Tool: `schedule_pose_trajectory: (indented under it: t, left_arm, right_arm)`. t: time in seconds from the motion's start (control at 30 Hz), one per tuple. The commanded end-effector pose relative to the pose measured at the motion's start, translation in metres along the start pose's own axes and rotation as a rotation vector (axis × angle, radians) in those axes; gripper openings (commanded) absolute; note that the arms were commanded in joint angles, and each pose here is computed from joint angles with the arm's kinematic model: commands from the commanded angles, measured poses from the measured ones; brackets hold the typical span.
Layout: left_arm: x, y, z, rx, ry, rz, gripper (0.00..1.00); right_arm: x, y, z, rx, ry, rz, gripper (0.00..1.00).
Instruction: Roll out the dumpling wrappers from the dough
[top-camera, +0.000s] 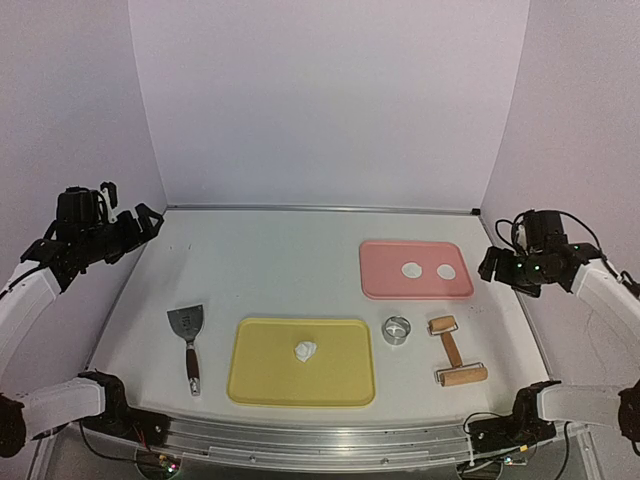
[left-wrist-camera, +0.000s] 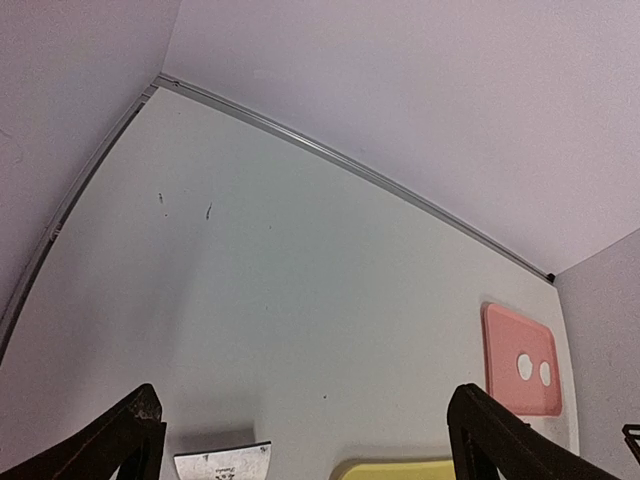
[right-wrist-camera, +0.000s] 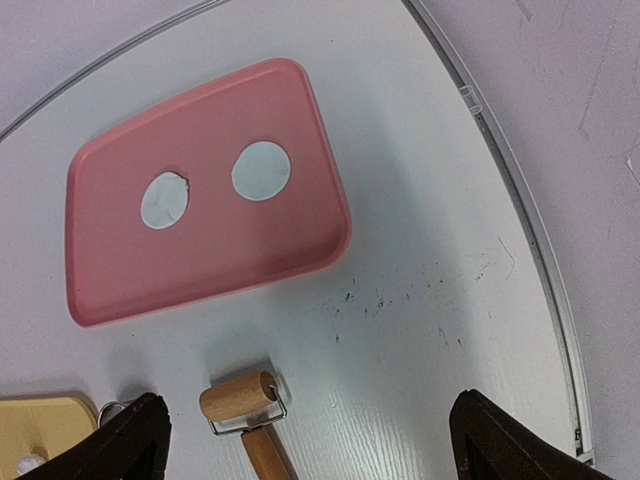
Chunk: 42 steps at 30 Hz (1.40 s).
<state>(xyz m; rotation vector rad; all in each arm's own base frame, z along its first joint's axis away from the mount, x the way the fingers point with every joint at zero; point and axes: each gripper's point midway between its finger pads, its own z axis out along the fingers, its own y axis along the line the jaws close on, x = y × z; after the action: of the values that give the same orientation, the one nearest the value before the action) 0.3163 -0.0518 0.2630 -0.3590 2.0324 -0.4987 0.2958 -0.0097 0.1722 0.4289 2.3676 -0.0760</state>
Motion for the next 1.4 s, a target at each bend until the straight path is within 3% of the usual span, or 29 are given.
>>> schedule_pose_trajectory:
  t: [0.0,0.27,0.47,0.63,0.9,1.37]
  left_arm:
    - [-0.004,0.008,-0.002,-0.058,-0.004,0.003,1.0]
    - [-0.007,0.006,-0.003,-0.052,-0.008,0.017,0.99]
    - [0.0,0.006,-0.003,-0.054,0.037,0.017,0.98]
    - [0.02,0.002,-0.001,-0.012,0.101,-0.039,0.96]
    - [0.051,-0.019,0.0,0.077,0.157,-0.088,0.95]
    - [0.072,-0.052,0.017,0.156,0.242,-0.082,0.94]
  right_arm:
    - [-0.006,-0.006,-0.009,0.019,-0.038,-0.011,0.98]
    - [0.003,0.0,-0.015,-0.034,-0.009,-0.036,0.98]
    - [0.026,0.005,-0.018,-0.071,0.129,-0.088,0.98]
    - [0.063,0.026,-0.02,-0.162,0.315,-0.125,0.87]
    - [0.13,0.039,-0.009,-0.094,0.503,-0.247,0.72]
    - [0.16,0.045,0.024,-0.027,0.615,-0.353,0.6]
